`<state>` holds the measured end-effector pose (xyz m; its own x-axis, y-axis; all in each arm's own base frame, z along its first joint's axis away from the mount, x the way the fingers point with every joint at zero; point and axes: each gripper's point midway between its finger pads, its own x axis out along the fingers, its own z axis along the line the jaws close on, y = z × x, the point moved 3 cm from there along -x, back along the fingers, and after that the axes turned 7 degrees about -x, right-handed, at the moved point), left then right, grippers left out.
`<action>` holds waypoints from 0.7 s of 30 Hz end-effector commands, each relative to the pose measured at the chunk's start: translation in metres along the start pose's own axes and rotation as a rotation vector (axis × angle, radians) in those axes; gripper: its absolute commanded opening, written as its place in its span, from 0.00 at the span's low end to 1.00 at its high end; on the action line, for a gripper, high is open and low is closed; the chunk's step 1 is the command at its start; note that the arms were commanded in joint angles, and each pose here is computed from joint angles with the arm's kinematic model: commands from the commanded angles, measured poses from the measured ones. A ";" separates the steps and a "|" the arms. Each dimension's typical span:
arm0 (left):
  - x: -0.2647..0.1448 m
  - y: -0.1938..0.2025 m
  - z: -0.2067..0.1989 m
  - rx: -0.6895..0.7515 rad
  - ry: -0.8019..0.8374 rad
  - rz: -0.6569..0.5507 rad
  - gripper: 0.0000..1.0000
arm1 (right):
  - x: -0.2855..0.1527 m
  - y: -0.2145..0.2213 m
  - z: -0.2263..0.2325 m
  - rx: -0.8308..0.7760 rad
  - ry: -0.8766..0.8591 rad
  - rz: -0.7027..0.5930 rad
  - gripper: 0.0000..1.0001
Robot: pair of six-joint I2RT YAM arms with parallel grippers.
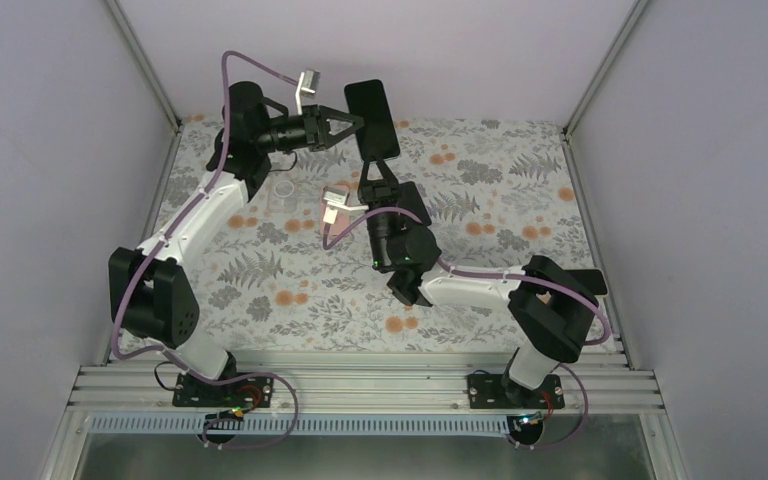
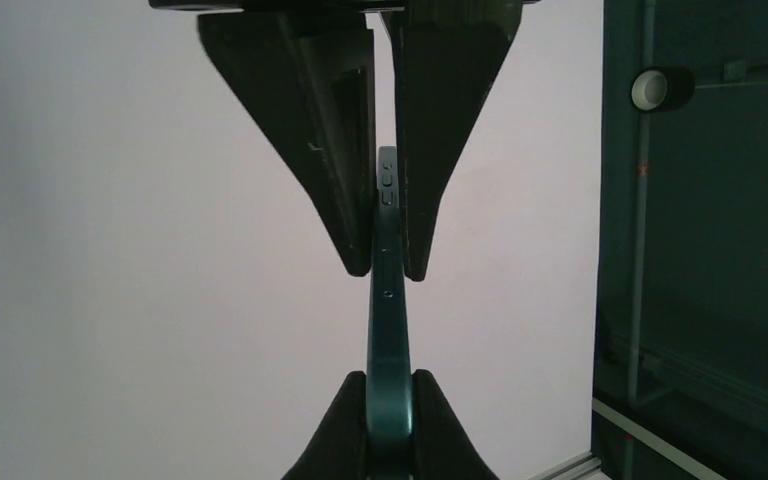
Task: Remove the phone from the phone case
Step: Place the phone at the center of the board.
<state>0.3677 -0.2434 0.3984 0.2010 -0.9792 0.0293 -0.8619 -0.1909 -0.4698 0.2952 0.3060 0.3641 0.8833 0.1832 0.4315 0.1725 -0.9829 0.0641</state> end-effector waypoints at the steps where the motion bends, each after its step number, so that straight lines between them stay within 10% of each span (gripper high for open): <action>1: -0.004 0.002 -0.016 0.039 0.022 -0.002 0.10 | 0.000 0.009 -0.037 0.116 0.131 0.035 0.04; 6: -0.005 0.000 -0.016 0.035 0.017 -0.009 0.02 | -0.001 0.008 -0.034 0.111 0.124 0.031 0.05; 21: -0.053 -0.029 0.002 0.081 -0.083 -0.099 0.02 | -0.013 0.012 -0.035 0.152 0.103 -0.007 0.88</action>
<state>0.3836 -0.2061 0.3951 0.2843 -0.9587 0.0037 -0.8528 -0.2546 -0.4559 0.2894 0.3044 0.3657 0.8735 0.1935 0.4468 0.1950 -0.9799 0.0432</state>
